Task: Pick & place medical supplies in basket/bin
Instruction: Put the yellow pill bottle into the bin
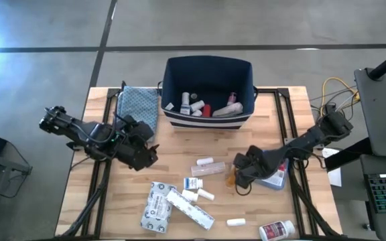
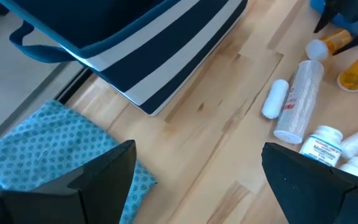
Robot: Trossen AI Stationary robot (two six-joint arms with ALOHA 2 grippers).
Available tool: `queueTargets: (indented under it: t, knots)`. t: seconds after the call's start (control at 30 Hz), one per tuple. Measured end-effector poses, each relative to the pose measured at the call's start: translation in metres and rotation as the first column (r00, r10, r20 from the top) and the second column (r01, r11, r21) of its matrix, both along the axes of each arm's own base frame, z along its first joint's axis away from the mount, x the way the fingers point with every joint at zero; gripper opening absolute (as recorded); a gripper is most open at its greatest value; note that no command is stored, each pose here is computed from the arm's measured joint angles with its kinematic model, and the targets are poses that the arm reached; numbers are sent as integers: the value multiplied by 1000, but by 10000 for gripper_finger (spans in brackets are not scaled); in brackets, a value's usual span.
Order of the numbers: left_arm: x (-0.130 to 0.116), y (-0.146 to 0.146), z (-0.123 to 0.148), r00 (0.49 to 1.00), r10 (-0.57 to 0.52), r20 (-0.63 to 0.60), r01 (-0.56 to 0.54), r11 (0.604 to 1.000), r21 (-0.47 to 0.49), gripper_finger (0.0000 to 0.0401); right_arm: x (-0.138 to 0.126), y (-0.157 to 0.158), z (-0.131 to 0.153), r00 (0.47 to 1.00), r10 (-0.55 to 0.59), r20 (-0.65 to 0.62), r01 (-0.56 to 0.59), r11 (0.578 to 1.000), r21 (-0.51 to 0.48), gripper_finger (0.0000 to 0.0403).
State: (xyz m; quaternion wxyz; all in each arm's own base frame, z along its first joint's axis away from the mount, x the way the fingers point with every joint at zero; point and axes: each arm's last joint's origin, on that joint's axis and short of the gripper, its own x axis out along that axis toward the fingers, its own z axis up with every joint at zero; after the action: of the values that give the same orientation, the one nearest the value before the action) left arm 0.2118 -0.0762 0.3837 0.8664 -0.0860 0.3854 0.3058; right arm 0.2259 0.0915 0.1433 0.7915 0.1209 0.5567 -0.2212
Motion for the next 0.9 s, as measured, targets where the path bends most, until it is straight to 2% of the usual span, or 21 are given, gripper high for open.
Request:
queueTargets:
  t: [0.33,0.5,0.7,0.9]
  knots:
    - [0,-1,0,1000,-4,1,4,1000,-2,323,1,-4,0,1000,-13,2,13,1000,-7,198]
    - [0,-1,0,1000,-4,1,4,1000,-3,324,3,-9,1,996,-81,35,82,996,-37,169]
    - [0,-1,0,1000,-4,1,4,1000,-2,324,8,-17,10,985,-148,90,151,988,-20,156]
    - [0,-1,0,1000,-6,-1,6,1000,0,324,12,-22,40,960,-180,216,182,983,10,154]
